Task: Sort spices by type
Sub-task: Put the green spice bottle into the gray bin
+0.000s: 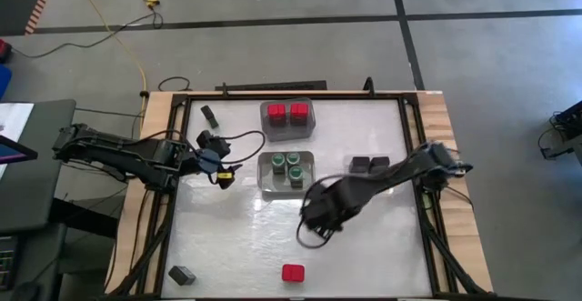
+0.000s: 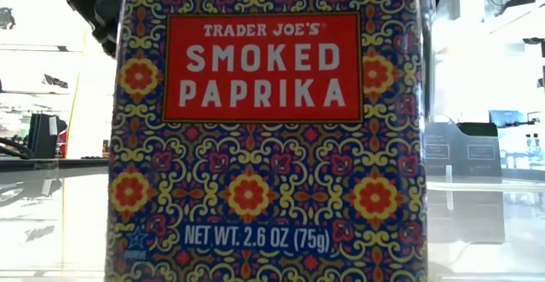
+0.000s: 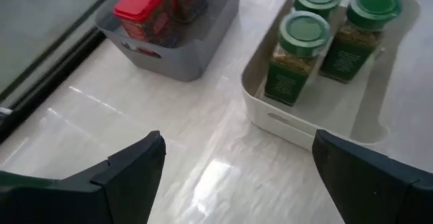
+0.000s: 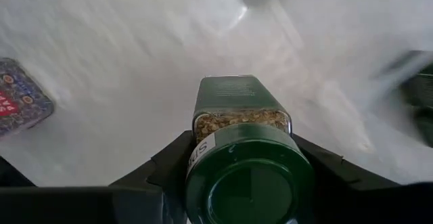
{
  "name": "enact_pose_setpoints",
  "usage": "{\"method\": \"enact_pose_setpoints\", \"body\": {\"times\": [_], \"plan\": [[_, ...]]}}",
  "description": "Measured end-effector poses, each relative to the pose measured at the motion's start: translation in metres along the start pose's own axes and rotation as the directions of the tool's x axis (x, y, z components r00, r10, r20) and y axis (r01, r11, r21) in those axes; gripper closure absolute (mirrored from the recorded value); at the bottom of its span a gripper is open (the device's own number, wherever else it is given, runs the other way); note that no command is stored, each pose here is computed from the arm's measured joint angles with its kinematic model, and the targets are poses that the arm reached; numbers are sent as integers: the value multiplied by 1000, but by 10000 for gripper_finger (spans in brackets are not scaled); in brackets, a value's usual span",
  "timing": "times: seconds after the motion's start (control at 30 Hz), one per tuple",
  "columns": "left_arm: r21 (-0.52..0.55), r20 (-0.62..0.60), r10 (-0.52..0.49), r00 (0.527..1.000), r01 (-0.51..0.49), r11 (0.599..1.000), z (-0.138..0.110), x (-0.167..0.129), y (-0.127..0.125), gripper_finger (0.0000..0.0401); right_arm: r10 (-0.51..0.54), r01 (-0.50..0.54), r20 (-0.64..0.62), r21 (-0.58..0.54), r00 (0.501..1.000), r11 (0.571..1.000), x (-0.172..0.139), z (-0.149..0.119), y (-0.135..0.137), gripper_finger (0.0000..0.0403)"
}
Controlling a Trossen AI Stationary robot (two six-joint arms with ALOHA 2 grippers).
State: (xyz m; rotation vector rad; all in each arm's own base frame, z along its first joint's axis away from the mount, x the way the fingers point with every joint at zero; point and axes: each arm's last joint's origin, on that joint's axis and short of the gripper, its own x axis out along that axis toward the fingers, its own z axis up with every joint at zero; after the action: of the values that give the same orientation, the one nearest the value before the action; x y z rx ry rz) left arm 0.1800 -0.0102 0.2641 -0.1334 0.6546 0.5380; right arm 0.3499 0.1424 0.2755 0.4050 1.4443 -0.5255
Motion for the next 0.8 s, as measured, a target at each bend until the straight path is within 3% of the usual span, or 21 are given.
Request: {"method": "enact_pose_setpoints", "body": {"times": [0.13, 0.3, 0.8], "plan": [[0, -16, -36, 999, 36, 999, 0, 0, -1, 42, 15, -15, 2, 6, 1000, 1000, 25, 9, 18, 178], [0, -20, -43, 999, 43, 999, -1, 0, -1, 42, 2, -1, -34, 31, 999, 1000, 48, 21, 22, 172], [1, -21, -42, 999, 42, 999, -1, 0, -1, 42, 80, -80, 16, 50, 997, 996, 48, 30, 26, 169]]}}
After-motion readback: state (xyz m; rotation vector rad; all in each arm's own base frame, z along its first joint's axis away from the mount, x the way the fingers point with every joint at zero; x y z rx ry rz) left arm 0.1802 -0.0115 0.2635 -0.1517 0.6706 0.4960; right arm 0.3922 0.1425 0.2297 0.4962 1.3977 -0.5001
